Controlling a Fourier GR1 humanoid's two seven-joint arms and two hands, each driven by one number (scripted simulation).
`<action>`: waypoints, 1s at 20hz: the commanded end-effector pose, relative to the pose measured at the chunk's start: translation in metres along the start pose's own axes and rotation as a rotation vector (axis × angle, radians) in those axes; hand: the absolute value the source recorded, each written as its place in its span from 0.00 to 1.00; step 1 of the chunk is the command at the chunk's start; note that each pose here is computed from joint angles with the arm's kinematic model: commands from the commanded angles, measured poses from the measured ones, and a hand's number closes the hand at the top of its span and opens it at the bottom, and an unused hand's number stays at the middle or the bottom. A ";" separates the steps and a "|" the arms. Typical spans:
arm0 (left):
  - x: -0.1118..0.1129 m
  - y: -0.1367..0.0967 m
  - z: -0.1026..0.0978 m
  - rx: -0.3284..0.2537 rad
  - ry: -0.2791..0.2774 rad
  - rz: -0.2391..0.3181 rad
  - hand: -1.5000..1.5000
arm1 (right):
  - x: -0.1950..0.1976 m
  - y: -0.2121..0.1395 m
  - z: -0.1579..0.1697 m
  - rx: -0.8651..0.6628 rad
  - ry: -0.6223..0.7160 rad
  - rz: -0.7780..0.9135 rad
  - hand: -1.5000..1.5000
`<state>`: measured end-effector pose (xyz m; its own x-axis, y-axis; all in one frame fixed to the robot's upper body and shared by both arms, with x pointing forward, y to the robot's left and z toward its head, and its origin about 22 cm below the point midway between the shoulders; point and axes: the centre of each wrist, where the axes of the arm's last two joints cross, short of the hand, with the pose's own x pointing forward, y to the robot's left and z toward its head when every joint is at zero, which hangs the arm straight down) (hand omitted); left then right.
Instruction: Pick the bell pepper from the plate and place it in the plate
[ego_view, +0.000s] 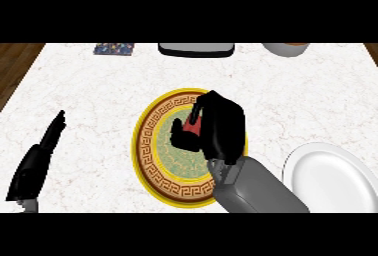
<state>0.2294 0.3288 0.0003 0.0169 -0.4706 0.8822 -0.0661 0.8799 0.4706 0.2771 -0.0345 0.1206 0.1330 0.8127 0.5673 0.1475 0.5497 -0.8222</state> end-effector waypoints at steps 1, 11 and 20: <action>-0.006 0.005 0.006 0.014 0.012 -0.008 0.50 | -0.019 0.020 -0.016 -0.021 0.234 -0.144 0.00; -0.007 0.004 0.005 0.030 0.017 -0.004 0.50 | -0.012 0.030 -0.018 -0.219 0.124 -0.377 0.00; -0.011 0.025 0.012 0.060 0.056 -0.004 0.50 | -0.049 -0.013 -0.008 -0.445 0.205 -0.625 0.00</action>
<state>0.2191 0.3434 0.0001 0.0613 -0.4701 0.8805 -0.1141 0.8731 0.4741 0.2912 -0.0635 0.0961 0.0767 0.5069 0.8586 0.5237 0.7123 -0.4673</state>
